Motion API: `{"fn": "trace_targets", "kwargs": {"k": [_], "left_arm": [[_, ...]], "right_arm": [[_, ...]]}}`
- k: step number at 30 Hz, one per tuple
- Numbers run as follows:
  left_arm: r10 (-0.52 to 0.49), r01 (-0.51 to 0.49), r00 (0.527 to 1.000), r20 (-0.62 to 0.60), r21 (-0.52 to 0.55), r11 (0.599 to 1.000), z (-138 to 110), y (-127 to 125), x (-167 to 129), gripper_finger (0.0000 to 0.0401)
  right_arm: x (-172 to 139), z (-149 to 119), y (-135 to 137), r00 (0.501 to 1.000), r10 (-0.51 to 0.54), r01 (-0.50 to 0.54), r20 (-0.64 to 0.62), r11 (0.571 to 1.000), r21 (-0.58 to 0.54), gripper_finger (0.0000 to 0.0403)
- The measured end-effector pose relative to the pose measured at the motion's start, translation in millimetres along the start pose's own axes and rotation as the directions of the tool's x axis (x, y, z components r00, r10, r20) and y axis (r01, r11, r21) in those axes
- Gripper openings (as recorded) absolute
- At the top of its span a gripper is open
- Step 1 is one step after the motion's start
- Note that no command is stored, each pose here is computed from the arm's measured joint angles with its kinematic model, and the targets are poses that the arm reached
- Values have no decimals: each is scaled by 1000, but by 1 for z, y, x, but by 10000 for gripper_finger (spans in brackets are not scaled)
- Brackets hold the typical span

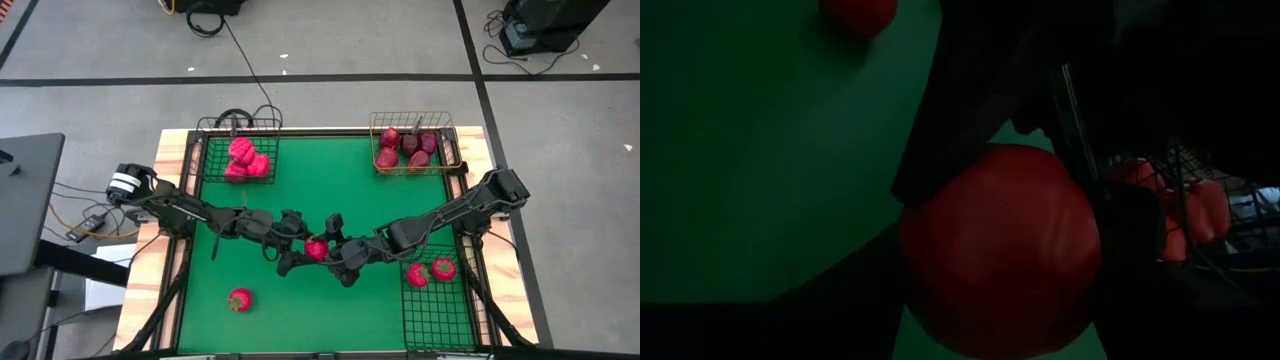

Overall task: Sort produce into baskets
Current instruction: Put the red tomato into the bottom black black wire basket

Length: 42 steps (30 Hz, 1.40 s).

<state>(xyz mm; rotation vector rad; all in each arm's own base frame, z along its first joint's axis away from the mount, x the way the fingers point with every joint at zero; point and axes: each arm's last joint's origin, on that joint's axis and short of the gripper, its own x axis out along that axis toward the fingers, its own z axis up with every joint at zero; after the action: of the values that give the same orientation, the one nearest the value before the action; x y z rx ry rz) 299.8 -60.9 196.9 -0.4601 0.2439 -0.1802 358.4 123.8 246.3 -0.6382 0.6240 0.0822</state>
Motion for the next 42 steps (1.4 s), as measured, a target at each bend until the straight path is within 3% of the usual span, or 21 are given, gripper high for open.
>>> {"fn": "trace_targets", "kwargs": {"k": [6,11,17,21,26,31,35,39,42], "left_arm": [[-54,55,998,-31,51,997,-2,-4,0,394],[-54,61,996,-73,87,994,-6,-5,0,389],[0,4,983,-185,18,1000,-12,1,-5,389],[81,-77,953,-291,23,997,-23,8,-8,388],[112,-116,941,-319,8,993,-27,8,-10,388],[181,-180,939,-293,31,983,-27,10,-10,382],[174,-173,943,-285,30,984,-25,8,-10,367],[165,-161,955,-246,36,986,-16,-2,-6,350],[134,-118,968,-213,87,989,-8,-17,-2,339]], "right_arm": [[1,-1,-2,1000,4,-4,2,1000,-2,263],[2,-3,-2,1000,24,-24,-13,999,46,263],[-3,-13,12,986,105,-86,-128,985,148,264],[-12,-11,23,974,191,-156,-120,955,251,269],[-36,-9,33,960,228,-168,-161,933,318,270],[-73,-11,36,959,164,-68,-229,924,377,271],[-109,-13,34,960,136,-15,-246,899,437,271],[-146,-17,31,966,123,9,-226,862,507,271],[-171,-23,31,947,222,-36,-234,794,607,271]]}}
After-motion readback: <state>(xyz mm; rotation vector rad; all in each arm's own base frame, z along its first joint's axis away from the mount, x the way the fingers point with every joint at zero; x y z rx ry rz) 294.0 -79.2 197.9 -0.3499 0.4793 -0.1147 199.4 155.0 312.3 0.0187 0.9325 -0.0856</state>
